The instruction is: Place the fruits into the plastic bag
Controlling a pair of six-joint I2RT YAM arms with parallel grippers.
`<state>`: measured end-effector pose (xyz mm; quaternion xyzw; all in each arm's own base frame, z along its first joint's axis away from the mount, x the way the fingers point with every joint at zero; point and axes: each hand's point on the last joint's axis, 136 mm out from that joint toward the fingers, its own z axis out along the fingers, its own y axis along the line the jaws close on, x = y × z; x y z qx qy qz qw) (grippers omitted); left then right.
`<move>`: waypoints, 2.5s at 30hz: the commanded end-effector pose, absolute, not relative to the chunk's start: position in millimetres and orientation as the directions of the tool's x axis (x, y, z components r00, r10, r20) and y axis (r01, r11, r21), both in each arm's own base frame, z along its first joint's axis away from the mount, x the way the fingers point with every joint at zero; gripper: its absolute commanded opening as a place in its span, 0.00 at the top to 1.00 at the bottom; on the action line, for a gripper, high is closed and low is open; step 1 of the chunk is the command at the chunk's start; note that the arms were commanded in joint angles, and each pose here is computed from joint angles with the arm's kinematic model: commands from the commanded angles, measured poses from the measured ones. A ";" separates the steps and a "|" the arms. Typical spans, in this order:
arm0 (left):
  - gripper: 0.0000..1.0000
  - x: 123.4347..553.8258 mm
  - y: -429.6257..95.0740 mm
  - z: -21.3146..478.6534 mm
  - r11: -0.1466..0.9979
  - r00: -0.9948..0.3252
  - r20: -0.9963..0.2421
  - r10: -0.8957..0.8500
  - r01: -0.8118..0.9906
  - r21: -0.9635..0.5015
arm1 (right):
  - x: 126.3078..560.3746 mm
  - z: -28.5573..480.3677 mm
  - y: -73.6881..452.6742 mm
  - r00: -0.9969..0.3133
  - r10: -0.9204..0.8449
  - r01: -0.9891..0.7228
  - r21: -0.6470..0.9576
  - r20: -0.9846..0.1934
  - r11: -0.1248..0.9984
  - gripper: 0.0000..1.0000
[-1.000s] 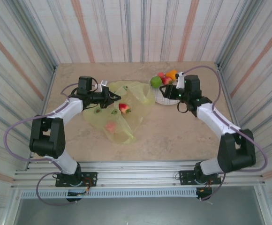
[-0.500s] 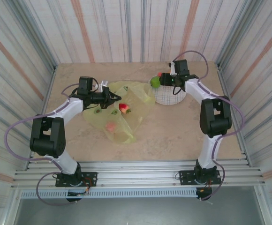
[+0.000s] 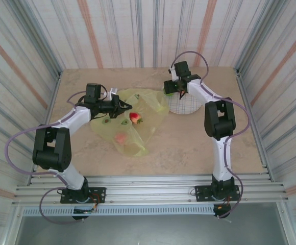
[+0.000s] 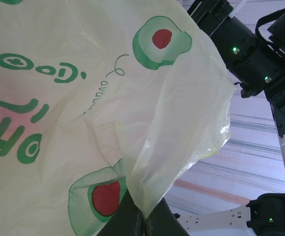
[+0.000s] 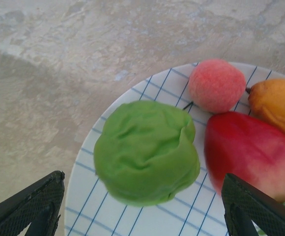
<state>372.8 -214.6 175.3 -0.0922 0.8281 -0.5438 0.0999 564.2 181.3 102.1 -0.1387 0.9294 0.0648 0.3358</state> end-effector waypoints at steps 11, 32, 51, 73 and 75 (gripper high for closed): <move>1.00 370.0 -218.4 169.2 0.377 -0.970 -0.040 -0.238 -0.054 -0.925 | 582.0 78.8 186.3 -0.747 -0.319 -0.355 -0.055 -0.583 0.933 0.18; 1.00 369.6 -218.2 169.7 0.373 -0.971 -0.038 -0.236 -0.054 -0.926 | 580.1 100.8 196.9 -0.729 -0.334 -0.386 -0.044 -0.597 0.921 0.40; 1.00 369.4 -218.1 173.4 0.367 -0.970 -0.045 -0.240 -0.048 -0.929 | 414.8 214.9 192.0 -0.665 -0.067 -0.377 0.257 -0.743 0.890 0.46; 1.00 368.9 -218.0 178.9 0.362 -0.968 -0.055 -0.244 -0.038 -0.931 | 309.3 168.7 323.4 -0.521 -0.326 -0.704 0.182 -0.789 0.686 0.47; 1.00 368.6 -217.8 180.5 0.360 -0.968 -0.058 -0.244 -0.035 -0.932 | 319.8 160.2 328.7 -0.526 -0.312 -0.690 0.182 -0.791 0.701 0.48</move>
